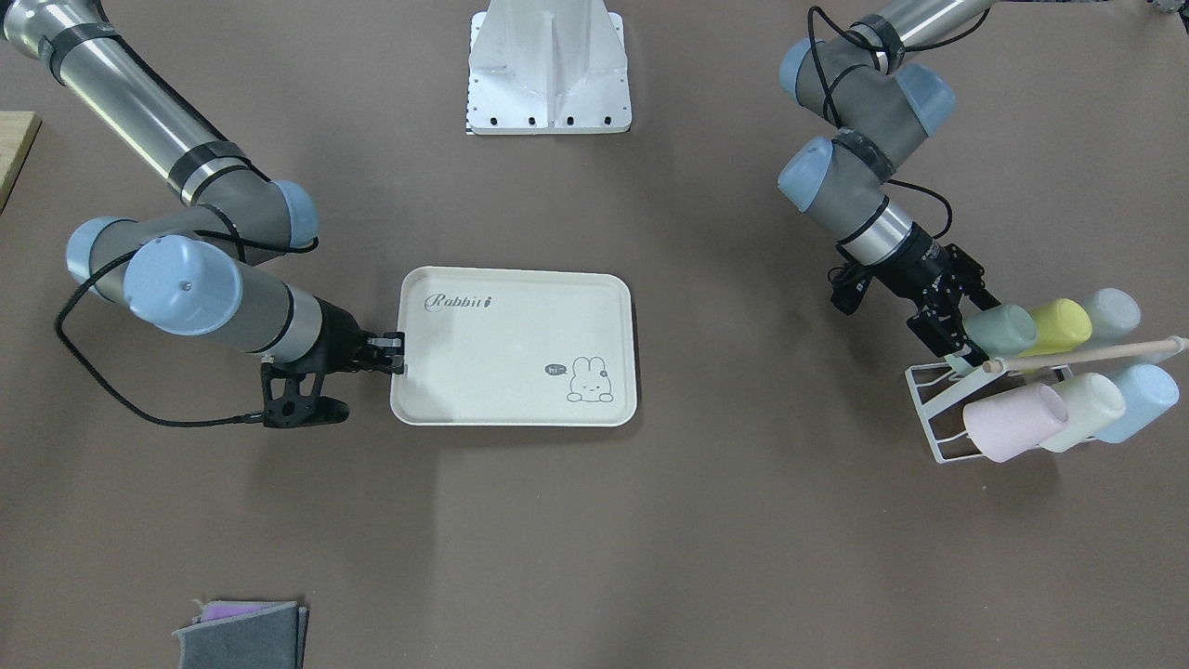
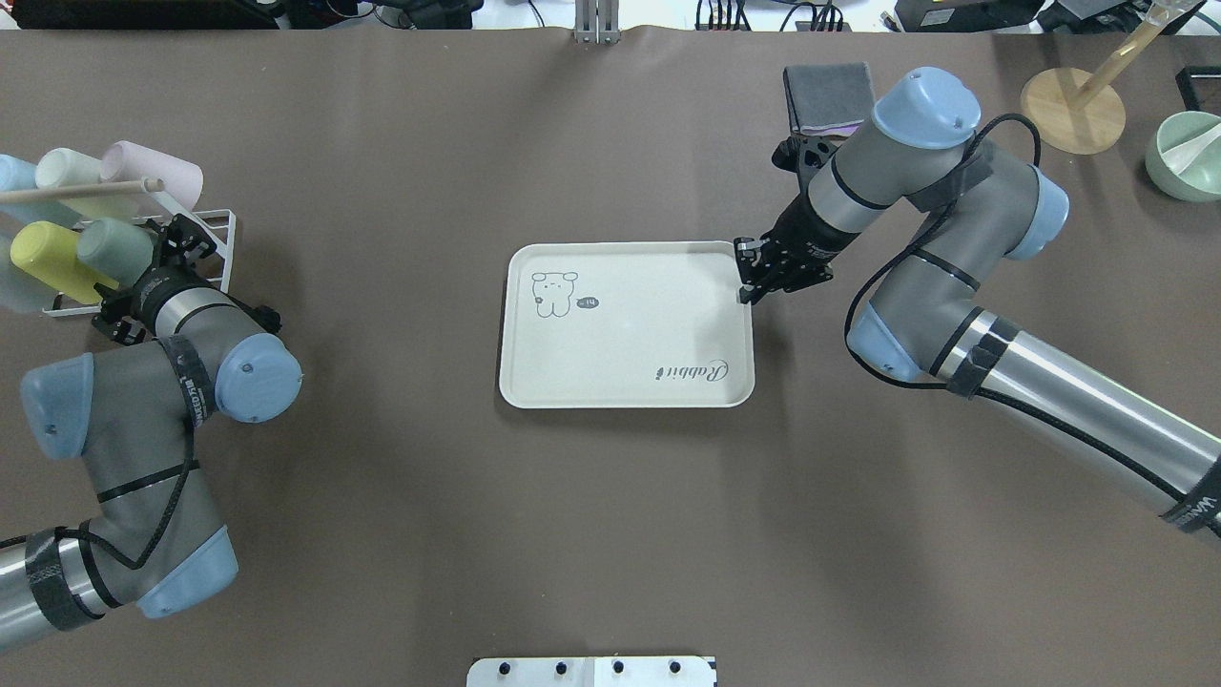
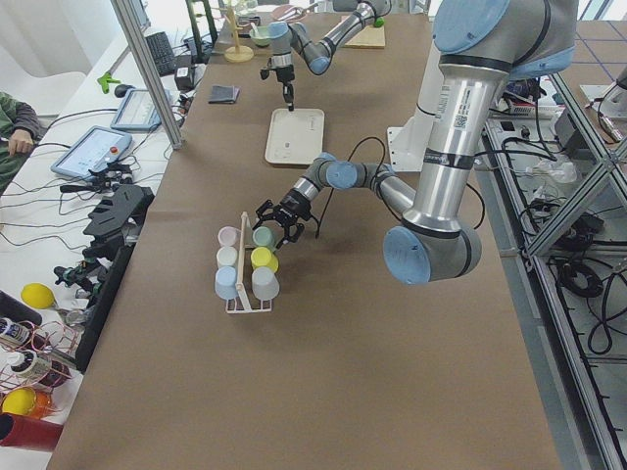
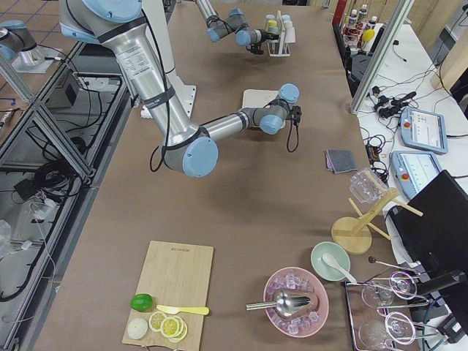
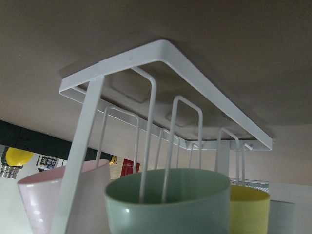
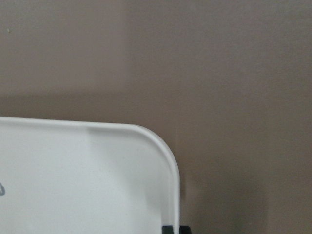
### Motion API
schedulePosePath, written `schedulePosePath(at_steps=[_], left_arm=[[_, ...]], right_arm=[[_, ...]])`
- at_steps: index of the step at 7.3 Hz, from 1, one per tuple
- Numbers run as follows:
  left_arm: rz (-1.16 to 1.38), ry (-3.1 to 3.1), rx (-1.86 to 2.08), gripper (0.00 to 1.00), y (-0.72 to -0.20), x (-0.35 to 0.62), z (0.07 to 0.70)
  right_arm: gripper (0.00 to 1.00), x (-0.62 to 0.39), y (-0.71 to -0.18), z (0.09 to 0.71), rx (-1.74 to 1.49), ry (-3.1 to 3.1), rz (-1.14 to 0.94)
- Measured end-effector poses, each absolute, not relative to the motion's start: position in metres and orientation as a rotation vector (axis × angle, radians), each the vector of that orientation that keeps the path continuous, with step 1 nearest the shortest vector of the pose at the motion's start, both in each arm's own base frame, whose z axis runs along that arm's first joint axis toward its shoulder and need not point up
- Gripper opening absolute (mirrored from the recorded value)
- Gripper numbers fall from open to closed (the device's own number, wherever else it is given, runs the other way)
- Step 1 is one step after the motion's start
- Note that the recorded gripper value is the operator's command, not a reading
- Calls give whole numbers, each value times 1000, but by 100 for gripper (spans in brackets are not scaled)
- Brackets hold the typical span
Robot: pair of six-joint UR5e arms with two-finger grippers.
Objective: Pick up and place green cup on tray
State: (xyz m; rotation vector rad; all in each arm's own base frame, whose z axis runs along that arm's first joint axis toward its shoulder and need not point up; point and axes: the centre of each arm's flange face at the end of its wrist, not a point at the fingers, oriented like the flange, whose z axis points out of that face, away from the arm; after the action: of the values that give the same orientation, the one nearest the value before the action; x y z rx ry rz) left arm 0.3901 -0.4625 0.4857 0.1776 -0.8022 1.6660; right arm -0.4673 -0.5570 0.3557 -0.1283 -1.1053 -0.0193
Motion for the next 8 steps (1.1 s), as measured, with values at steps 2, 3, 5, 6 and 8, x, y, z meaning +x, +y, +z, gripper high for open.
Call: schedulePosePath(at_steps=[2,3,5,6,8], left_arm=[[1663,-809,183,97,-466,396,490],[1662,-810,185,93,-470,401,494],[1661,-811,187,71,-474,407,496],[1661,-811,190,60,-474,408,495],[1661,-811,193,50,-474,407,493]], right_arm=[[0,-488,-549,341,-117,-1102,-11],[0,-493,-548,334,-108,-1107,-16],[0,-508,-540,320,-93,-1113,-40],[0,-517,-533,318,-85,-1111,-55],[100,-526,-526,319,-76,-1104,-70]])
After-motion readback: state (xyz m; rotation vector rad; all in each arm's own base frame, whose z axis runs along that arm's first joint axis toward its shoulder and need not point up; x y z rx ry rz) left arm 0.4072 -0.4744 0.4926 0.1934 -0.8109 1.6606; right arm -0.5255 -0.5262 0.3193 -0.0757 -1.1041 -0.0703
